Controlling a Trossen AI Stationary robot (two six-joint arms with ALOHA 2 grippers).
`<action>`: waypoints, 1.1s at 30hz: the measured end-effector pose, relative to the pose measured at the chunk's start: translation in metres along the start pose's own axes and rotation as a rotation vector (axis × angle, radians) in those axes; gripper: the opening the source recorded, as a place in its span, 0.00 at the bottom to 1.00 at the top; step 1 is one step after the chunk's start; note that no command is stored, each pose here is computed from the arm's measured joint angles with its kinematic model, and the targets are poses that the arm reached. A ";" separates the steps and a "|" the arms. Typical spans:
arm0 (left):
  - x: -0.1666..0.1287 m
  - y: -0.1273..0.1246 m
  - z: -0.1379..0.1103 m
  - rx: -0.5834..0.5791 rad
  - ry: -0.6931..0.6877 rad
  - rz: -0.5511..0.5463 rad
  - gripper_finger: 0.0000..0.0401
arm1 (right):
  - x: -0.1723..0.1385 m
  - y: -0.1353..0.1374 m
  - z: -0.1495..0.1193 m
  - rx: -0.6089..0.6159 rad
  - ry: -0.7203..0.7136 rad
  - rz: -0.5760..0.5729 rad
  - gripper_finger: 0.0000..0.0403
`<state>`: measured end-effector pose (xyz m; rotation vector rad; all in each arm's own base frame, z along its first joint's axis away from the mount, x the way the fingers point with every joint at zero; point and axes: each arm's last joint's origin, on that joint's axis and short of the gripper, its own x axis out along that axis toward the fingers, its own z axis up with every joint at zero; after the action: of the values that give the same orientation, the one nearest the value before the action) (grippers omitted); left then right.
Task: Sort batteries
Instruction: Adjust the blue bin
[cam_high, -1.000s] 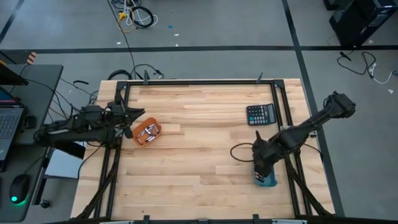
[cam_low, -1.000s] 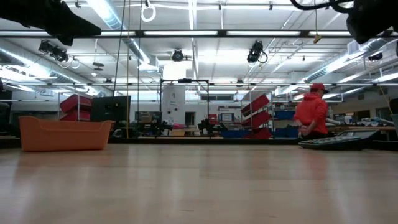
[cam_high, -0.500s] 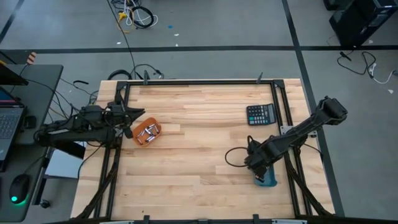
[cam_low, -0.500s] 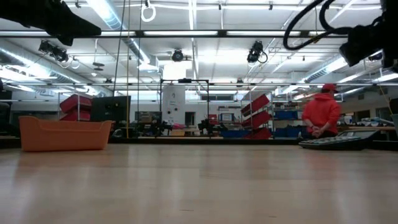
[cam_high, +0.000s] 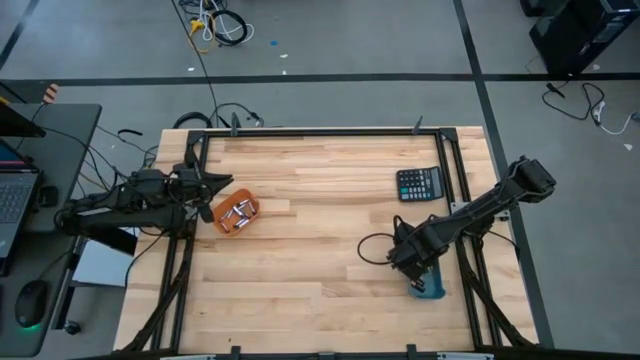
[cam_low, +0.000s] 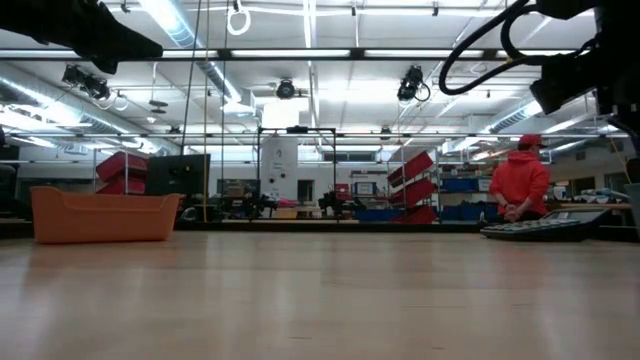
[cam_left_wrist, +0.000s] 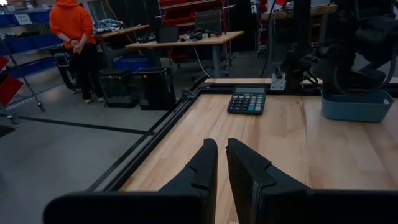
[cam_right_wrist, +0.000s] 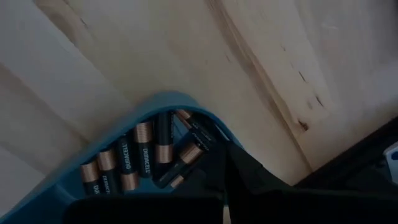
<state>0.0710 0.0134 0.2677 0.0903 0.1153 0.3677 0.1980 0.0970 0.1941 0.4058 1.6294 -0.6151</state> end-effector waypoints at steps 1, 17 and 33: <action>0.000 0.000 0.000 0.000 0.000 0.000 0.09 | 0.000 0.000 0.000 -0.001 0.001 0.001 0.00; 0.000 0.000 0.000 0.002 -0.001 0.000 0.09 | 0.008 -0.001 -0.011 0.028 0.081 0.069 0.00; 0.000 0.000 0.000 0.002 -0.003 0.000 0.09 | 0.017 -0.023 0.014 0.105 -0.012 -0.048 0.00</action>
<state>0.0710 0.0134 0.2679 0.0927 0.1131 0.3674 0.1924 0.0689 0.1797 0.4396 1.6034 -0.7404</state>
